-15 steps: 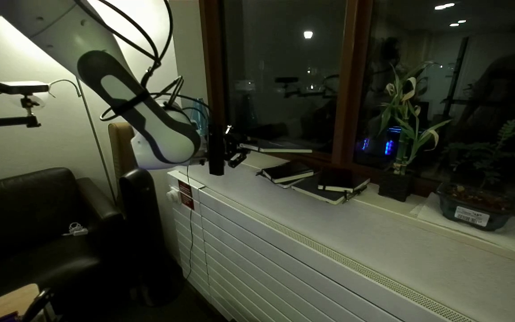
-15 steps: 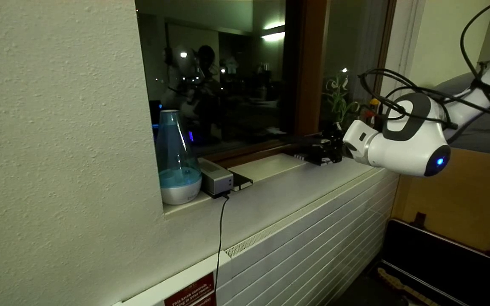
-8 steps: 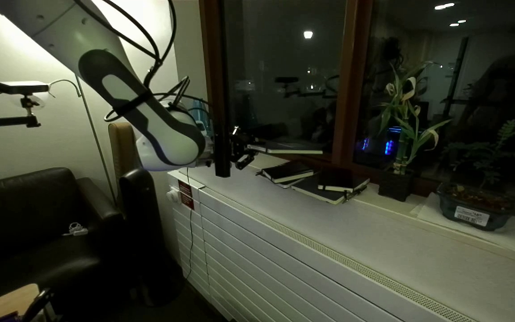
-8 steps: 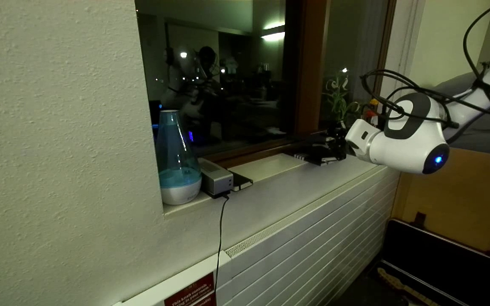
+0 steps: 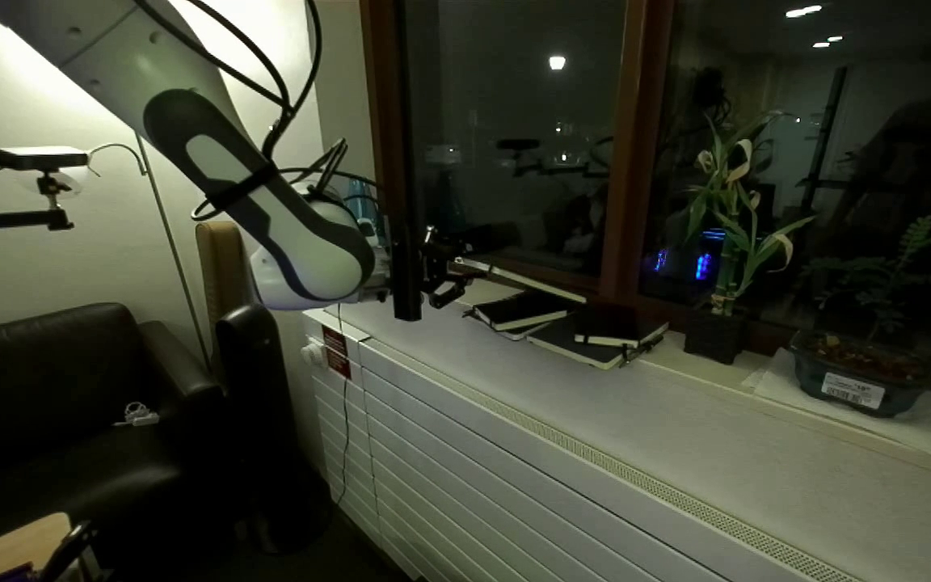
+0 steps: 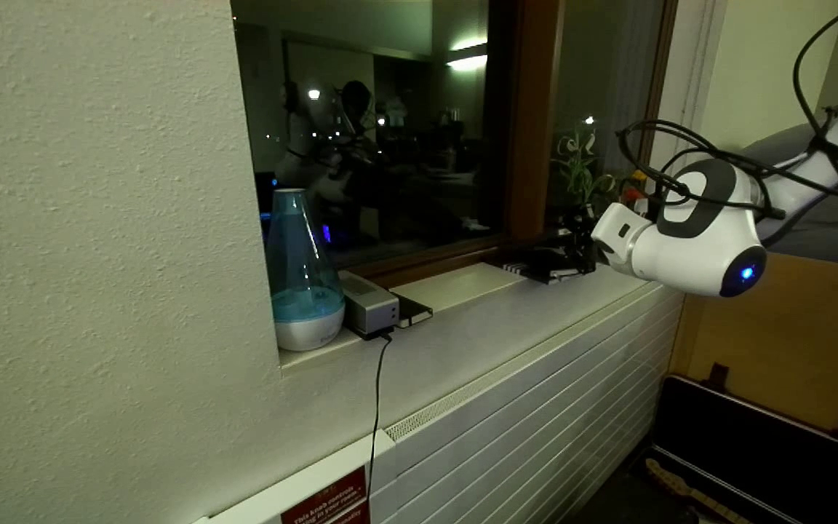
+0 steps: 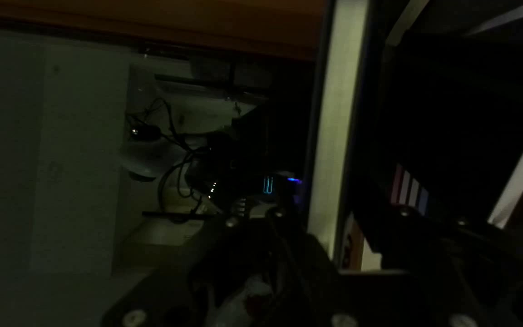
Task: Put the second book from the left on top of the third book.
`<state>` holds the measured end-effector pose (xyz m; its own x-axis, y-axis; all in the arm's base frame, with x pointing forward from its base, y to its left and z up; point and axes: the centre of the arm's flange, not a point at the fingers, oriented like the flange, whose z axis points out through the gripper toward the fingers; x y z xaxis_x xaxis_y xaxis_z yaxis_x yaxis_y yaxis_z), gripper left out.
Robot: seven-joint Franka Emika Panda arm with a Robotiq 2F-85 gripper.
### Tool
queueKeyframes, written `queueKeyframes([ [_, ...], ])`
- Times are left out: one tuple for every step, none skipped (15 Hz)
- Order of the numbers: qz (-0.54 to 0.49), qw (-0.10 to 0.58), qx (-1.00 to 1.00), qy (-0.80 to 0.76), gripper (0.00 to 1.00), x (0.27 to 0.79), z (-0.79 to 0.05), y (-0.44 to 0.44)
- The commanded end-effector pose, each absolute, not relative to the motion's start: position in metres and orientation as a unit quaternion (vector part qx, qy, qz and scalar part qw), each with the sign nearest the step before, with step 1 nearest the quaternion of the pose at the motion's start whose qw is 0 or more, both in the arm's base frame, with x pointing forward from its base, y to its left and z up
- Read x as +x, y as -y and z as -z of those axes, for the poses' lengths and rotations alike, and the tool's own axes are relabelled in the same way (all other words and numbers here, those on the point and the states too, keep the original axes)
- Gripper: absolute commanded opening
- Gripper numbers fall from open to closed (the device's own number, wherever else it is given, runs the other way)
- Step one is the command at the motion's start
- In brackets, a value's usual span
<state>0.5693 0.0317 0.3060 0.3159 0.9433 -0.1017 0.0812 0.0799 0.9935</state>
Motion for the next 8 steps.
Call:
queueKeyframes([
  [-0.38, 0.589, 0.551, -0.453, 0.7, 0.565, -0.304, -0.008],
  [-0.382, 0.585, 0.551, -0.455, 0.77, 0.563, -0.304, -0.01],
  [-0.385, 0.581, 0.552, -0.457, 0.83, 0.562, -0.304, -0.013],
  [-0.39, 0.575, 0.553, -0.46, 0.89, 0.558, -0.304, -0.018],
  [-0.395, 0.568, 0.553, -0.464, 0.96, 0.555, -0.304, -0.024],
  [-0.402, 0.558, 0.553, -0.471, 0.98, 0.55, -0.304, -0.033],
  [-0.408, 0.55, 0.552, -0.476, 1.0, 0.545, -0.303, -0.043],
  [-0.418, 0.536, 0.552, -0.483, 1.0, 0.54, -0.302, -0.055],
])
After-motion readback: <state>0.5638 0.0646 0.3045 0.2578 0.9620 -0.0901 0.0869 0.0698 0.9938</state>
